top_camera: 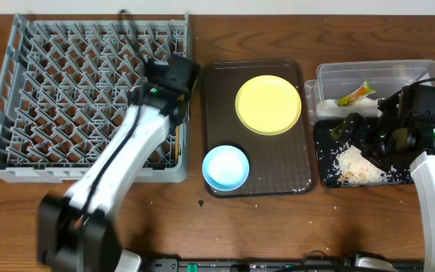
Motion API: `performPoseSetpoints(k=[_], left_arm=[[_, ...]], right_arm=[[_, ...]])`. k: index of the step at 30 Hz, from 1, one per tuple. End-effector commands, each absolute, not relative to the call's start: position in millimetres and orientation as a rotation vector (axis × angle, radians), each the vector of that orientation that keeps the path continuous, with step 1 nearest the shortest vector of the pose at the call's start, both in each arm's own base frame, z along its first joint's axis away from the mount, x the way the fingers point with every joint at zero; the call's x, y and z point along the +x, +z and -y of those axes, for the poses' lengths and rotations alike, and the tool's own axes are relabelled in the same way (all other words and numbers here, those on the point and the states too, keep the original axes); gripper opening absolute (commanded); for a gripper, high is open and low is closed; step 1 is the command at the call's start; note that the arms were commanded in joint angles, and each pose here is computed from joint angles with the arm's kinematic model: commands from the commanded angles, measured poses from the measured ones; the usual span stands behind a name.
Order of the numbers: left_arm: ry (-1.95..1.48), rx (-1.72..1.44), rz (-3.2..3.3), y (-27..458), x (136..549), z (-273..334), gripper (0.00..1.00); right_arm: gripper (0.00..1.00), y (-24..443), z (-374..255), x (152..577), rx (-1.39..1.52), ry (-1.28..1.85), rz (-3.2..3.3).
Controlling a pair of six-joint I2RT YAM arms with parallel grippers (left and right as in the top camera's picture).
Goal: Sort waste into correct bins and load items into the dishwasher
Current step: 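Reach the left gripper to the light-blue bowl and grasp its rim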
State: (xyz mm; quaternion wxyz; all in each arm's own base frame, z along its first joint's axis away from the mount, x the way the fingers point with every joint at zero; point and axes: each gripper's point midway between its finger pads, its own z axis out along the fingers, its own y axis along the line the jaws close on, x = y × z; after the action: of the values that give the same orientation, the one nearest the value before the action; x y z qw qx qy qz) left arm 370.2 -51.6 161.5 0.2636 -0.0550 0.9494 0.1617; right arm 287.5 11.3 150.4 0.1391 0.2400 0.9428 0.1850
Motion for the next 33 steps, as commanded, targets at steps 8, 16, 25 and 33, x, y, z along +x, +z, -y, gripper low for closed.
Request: performPoseSetpoints(k=[8,16,25,33], left_arm=[[-0.519,0.128,-2.698,204.7,296.6,170.5,0.24],[-0.206,0.286,-2.942,101.9,273.3,205.7,0.08],[-0.214,0.375,-3.041,27.7,260.8,260.2,0.08],[-0.714,0.574,-2.946,69.2,246.5,334.4,0.11]], right_arm=[[0.91,149.7,-12.1,288.1,0.676,0.541,-2.728],[0.91,150.0,-12.0,288.9,0.674,0.542,-2.724],[0.91,150.0,-11.9,289.0,0.674,0.541,-2.724],[0.91,150.6,-11.7,290.6,0.671,0.541,-2.717]])
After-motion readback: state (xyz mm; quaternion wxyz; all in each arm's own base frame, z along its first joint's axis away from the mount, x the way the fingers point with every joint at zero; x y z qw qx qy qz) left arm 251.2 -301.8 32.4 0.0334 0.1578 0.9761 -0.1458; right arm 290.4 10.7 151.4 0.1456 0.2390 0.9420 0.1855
